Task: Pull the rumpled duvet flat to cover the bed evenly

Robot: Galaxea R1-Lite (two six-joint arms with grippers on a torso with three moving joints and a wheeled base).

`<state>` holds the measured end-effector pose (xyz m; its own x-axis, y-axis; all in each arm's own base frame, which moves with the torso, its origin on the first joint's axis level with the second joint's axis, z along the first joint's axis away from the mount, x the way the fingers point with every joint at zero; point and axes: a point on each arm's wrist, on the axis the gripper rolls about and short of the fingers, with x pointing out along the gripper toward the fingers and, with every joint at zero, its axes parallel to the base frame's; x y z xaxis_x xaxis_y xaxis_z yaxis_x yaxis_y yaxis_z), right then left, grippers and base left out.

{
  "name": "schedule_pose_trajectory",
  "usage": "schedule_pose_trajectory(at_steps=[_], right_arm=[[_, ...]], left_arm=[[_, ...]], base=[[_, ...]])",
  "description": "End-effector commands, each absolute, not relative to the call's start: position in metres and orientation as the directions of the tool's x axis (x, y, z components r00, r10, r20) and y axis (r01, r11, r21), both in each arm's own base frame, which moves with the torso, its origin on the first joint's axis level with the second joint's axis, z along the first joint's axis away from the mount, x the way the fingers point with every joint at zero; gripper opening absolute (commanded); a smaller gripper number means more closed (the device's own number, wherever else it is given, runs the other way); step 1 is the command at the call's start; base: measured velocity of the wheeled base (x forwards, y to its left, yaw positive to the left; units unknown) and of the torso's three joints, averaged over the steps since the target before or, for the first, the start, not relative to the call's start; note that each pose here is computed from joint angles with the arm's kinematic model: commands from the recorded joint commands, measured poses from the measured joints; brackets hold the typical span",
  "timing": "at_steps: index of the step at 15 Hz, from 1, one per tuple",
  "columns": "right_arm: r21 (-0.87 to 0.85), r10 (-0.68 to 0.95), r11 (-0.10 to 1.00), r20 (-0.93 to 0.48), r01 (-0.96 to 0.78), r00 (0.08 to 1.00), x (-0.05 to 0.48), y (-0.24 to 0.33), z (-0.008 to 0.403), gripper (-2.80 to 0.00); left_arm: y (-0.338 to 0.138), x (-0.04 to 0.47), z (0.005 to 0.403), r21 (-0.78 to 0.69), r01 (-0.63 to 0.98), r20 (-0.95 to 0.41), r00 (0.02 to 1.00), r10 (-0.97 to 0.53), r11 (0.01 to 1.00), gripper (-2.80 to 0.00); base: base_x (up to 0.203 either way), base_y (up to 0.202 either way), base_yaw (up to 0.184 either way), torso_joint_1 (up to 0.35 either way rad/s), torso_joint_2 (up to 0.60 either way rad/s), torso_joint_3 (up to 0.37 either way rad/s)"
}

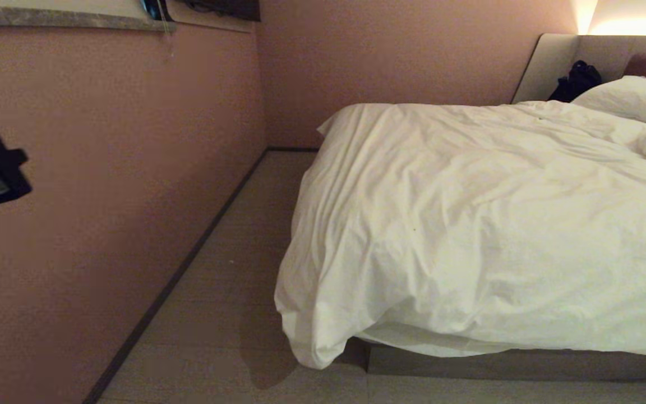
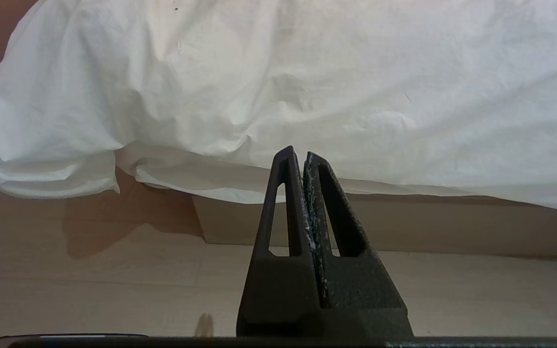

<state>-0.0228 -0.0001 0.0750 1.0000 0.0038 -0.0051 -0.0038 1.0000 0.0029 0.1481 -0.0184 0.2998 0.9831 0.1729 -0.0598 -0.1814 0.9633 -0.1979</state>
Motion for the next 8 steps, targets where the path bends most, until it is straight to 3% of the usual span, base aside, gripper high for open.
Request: schedule_pose_trajectory(at_steps=[1,8], right_arm=[[0.003,0.004,1.0,-0.005,-0.004,1.0,-0.023,0.0,0.075,-2.8],[0.003,0.005,1.0,-0.005,-0.005,1.0,-0.023,0.0,0.075,-2.8]], left_arm=[[-0.004,0.071,0.301,-0.231,-0.169,0.032,0.983,0.181,0.958,-2.8],[0.013,-0.042,0.223,-0.22,-0.131,0.009,0.991,0.137,0.967,-2.8]], base=[[0.0,0.0,0.0,0.0,0.0,0.0],[0.0,0.0,0.0,0.0,0.0,0.0]])
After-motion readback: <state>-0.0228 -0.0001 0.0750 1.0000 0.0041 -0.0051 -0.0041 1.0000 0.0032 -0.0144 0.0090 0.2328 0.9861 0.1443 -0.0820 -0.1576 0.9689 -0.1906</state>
